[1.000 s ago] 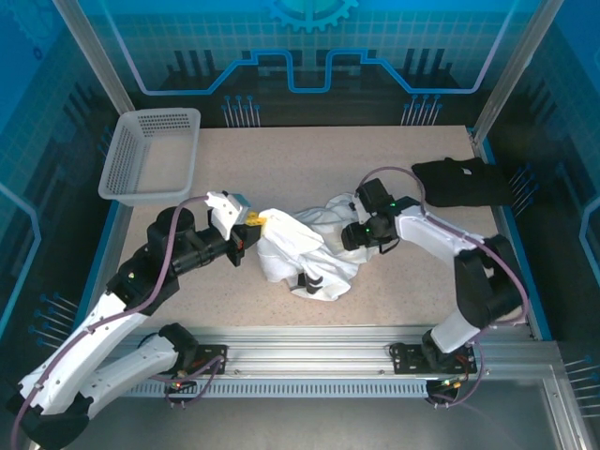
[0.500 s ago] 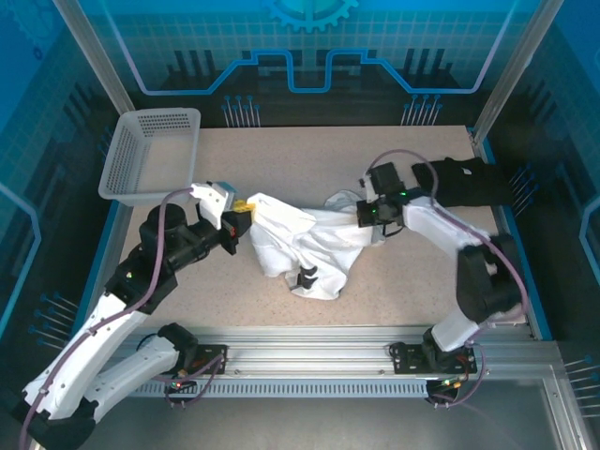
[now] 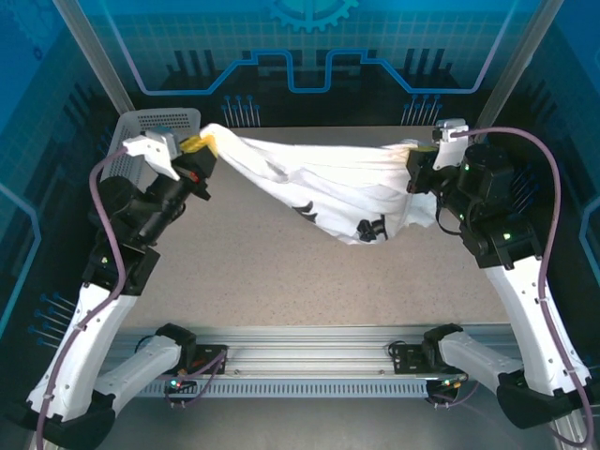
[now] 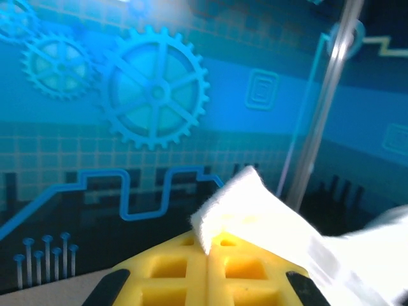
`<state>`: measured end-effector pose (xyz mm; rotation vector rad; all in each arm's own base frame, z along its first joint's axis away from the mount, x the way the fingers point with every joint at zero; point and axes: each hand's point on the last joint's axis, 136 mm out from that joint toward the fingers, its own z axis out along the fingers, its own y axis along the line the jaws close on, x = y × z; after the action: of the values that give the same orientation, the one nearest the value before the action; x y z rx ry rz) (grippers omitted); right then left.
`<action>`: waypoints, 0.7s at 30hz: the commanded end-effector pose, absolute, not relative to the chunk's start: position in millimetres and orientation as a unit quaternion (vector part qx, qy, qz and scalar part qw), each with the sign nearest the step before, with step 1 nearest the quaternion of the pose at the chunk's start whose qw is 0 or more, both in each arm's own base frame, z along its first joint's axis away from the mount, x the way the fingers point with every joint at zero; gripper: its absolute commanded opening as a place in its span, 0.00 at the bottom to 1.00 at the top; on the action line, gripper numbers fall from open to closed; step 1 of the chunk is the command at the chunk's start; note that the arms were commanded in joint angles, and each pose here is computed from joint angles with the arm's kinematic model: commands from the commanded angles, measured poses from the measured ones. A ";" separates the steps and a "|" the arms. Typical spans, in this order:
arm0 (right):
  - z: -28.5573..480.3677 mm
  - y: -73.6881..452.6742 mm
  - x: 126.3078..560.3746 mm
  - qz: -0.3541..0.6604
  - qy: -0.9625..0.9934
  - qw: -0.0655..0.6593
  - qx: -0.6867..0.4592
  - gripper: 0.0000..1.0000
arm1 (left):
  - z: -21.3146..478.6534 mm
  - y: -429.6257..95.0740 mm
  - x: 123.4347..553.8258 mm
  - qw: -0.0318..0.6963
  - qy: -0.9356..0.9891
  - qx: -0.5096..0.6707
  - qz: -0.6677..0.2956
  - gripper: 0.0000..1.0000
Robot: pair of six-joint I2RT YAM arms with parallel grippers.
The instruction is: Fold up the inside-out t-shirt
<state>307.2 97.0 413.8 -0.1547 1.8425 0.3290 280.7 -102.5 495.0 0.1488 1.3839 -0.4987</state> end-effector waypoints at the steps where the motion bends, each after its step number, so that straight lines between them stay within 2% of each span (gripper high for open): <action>1: 371.4 110.9 306.2 0.144 0.827 0.537 -0.082 0.01 | 502.7 -83.2 291.2 0.748 0.623 0.025 -0.227 0.00; 4: 324.3 117.2 313.2 0.143 0.855 0.494 -0.071 0.08 | 463.0 -84.8 309.1 0.710 0.664 0.020 -0.233 0.00; 9: 243.9 131.3 333.5 0.143 0.896 0.415 -0.063 0.11 | 404.6 -90.2 328.2 0.649 0.719 0.008 -0.247 0.00; 15: 198.9 136.0 360.0 0.105 0.925 0.357 -0.076 0.16 | 368.6 -90.7 332.7 0.603 0.757 -0.006 -0.254 0.00; 21: 174.9 138.5 367.3 0.089 0.942 0.312 -0.091 0.28 | 352.0 -92.3 327.1 0.574 0.774 -0.009 -0.266 0.00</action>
<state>362.5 135.7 165.8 -0.2165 2.4934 0.2493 335.2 -90.2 355.8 -0.0151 1.7976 -0.5734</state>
